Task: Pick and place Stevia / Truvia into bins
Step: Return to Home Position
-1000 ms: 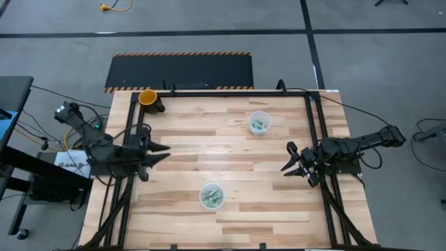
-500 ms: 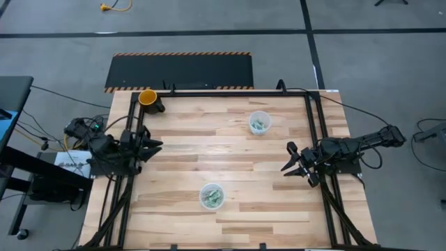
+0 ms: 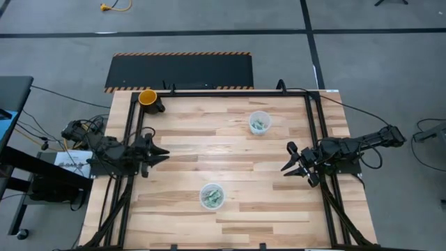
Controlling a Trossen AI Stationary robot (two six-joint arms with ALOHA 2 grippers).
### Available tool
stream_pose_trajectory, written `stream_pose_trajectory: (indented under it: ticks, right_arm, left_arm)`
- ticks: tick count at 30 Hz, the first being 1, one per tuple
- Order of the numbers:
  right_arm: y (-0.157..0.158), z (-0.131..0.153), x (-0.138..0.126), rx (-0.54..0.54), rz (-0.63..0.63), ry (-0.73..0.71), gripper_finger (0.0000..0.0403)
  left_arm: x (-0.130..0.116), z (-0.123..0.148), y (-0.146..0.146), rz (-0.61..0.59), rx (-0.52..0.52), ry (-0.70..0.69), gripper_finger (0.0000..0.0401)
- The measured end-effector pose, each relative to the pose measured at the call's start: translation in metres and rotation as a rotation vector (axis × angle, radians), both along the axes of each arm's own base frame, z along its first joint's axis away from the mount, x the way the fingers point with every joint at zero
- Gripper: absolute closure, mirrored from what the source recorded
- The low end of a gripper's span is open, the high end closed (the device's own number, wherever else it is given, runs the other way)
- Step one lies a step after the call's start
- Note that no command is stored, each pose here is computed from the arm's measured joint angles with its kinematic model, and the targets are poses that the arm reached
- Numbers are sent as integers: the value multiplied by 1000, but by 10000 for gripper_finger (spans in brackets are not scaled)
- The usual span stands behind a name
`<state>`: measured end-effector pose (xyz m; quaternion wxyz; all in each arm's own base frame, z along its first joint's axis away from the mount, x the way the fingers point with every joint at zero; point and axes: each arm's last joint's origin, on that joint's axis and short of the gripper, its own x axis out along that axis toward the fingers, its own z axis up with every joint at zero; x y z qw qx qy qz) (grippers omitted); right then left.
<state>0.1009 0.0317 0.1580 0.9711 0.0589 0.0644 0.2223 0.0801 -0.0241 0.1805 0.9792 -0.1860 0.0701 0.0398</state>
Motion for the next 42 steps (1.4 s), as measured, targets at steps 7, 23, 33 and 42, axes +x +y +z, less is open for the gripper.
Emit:
stream_pose_trajectory:
  ticks: [7,23,33,42]
  right_arm:
    - [0,0,0,0,0,0,316]
    - [0,0,0,0,0,0,316]
    - [0,0,0,0,0,0,316]
    - [0,0,0,17,-3,4,316]
  left_arm:
    - [-1,-5,3,75,42,45,303]
    - [-3,-6,9,290,88,52,303]
    - [-3,-6,9,262,133,60,303]
    - [0,-1,2,50,91,9,303]
